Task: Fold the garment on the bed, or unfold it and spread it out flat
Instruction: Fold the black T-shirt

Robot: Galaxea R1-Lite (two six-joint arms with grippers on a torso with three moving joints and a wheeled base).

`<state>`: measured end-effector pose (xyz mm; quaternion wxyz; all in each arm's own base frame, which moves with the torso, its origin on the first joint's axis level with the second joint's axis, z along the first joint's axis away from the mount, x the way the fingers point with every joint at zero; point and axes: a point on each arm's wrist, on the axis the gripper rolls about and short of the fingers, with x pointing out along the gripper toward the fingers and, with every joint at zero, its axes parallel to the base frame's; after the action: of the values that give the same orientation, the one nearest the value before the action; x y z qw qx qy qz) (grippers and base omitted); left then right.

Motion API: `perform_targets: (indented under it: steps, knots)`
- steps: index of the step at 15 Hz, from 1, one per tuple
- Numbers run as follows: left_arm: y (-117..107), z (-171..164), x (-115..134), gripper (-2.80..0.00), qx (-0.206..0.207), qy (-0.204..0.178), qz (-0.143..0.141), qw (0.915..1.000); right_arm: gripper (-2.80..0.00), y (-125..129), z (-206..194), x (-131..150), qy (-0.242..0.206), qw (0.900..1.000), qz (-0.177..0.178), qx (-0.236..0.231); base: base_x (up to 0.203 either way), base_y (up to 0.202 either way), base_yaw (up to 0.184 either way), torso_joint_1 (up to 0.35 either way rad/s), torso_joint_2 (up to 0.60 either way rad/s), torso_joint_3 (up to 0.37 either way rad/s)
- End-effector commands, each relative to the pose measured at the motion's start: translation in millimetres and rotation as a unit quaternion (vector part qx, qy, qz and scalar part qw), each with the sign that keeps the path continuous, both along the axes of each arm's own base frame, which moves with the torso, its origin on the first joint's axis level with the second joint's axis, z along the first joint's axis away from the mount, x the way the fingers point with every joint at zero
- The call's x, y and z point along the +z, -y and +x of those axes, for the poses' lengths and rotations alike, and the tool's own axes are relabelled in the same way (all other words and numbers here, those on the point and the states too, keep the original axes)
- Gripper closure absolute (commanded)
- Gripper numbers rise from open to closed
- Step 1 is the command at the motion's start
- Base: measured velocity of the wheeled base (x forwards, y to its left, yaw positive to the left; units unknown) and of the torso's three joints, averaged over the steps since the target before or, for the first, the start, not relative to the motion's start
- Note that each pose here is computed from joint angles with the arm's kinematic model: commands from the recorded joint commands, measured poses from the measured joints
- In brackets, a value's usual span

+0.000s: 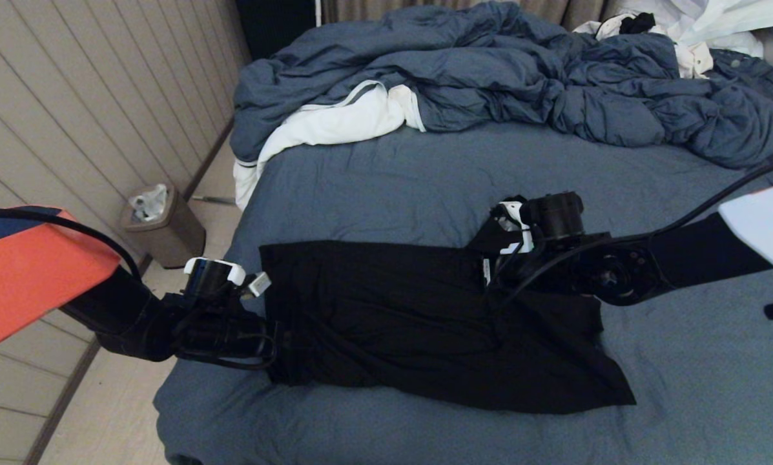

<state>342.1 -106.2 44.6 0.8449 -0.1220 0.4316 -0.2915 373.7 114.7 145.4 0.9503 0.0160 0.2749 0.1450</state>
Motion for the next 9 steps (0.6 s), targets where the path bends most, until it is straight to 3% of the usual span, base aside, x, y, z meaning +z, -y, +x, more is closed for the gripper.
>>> perform_targets:
  steps: [1, 9]
  knots:
    - [8.9, -3.1, -2.9, 0.00, -0.010, -0.007, -0.001, 0.9999, 0.00, -0.7, 0.0, -2.3, -0.003, 1.000, -0.001, 0.002, 0.000, 0.000, 0.000, 0.000, 0.00, 0.000]
    - [12.1, -9.5, -0.5, 0.00, -0.016, -0.006, -0.002, 0.9999, 0.00, 2.8, 2.6, 2.7, 0.006, 1.000, 0.000, -0.003, 0.000, 0.000, 0.000, 0.000, 0.00, 0.000]
